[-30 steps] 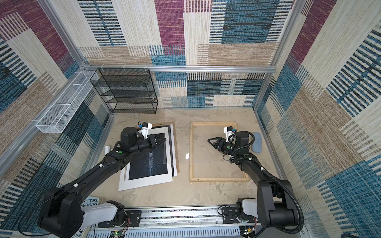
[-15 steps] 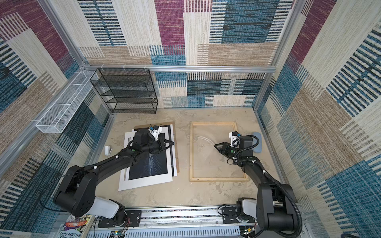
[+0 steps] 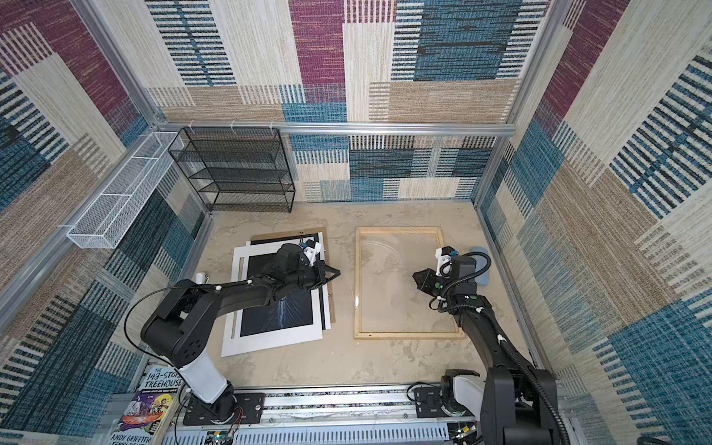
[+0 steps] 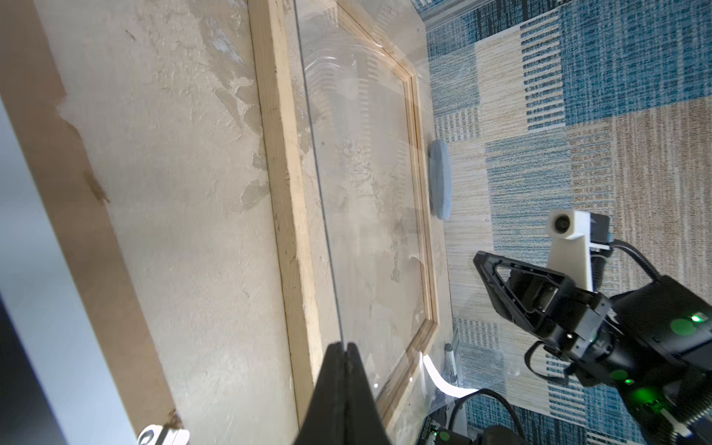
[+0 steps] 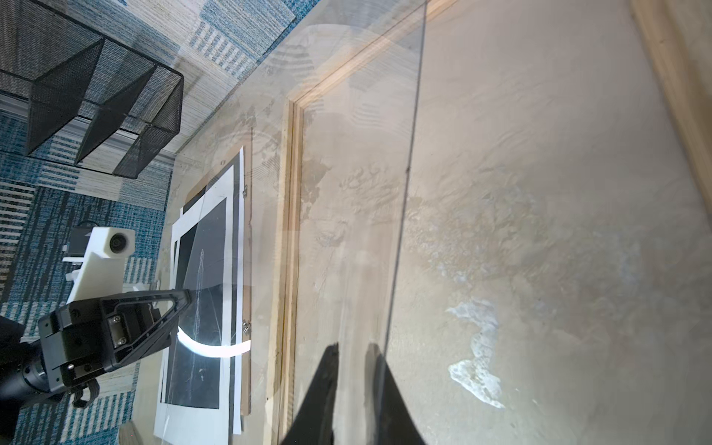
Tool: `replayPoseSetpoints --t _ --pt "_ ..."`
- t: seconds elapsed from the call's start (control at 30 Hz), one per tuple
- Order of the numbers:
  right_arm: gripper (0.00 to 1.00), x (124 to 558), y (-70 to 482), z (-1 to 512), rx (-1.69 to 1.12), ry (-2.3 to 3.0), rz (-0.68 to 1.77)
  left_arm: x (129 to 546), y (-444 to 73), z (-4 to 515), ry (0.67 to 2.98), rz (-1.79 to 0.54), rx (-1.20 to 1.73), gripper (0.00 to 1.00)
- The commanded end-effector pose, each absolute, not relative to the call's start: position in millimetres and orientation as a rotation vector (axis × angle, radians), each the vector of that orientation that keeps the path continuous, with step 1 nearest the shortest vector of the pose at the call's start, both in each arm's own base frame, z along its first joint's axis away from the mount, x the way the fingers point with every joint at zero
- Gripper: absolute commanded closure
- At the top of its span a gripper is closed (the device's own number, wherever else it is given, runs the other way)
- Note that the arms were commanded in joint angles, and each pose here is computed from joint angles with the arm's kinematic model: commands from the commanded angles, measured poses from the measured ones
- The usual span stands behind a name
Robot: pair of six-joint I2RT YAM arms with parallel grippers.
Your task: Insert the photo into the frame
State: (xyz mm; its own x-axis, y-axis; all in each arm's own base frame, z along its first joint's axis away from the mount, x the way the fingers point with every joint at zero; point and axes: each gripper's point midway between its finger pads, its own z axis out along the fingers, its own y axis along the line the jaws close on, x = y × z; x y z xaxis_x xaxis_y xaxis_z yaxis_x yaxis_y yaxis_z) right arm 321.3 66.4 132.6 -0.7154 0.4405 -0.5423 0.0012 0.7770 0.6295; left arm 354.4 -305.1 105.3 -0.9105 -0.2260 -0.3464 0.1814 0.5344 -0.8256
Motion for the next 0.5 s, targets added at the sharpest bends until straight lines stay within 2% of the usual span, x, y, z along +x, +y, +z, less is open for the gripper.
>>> replayPoseSetpoints --t 0.0,0.17,0.2,0.37,0.47 --pt "0.84 322.7 69.3 137.6 0.251 2.252 0.783 356.4 -320.6 121.8 2.272 -1.417 0.054 1.0" --pt "0.91 326.7 71.8 135.1 0.209 2.266 0.787 358.4 -322.5 112.6 2.282 -1.416 0.039 0.98" --pt "0.94 326.5 72.0 134.2 0.207 2.269 0.79 358.1 -322.4 110.5 2.288 -1.414 0.036 0.93" --pt "0.96 326.6 72.2 137.4 0.198 2.264 0.788 356.5 -323.1 106.3 2.308 -1.404 0.043 0.75" --pt "0.98 328.6 71.7 145.1 0.192 2.254 0.781 360.1 -322.7 101.0 2.327 -1.344 0.034 0.69"
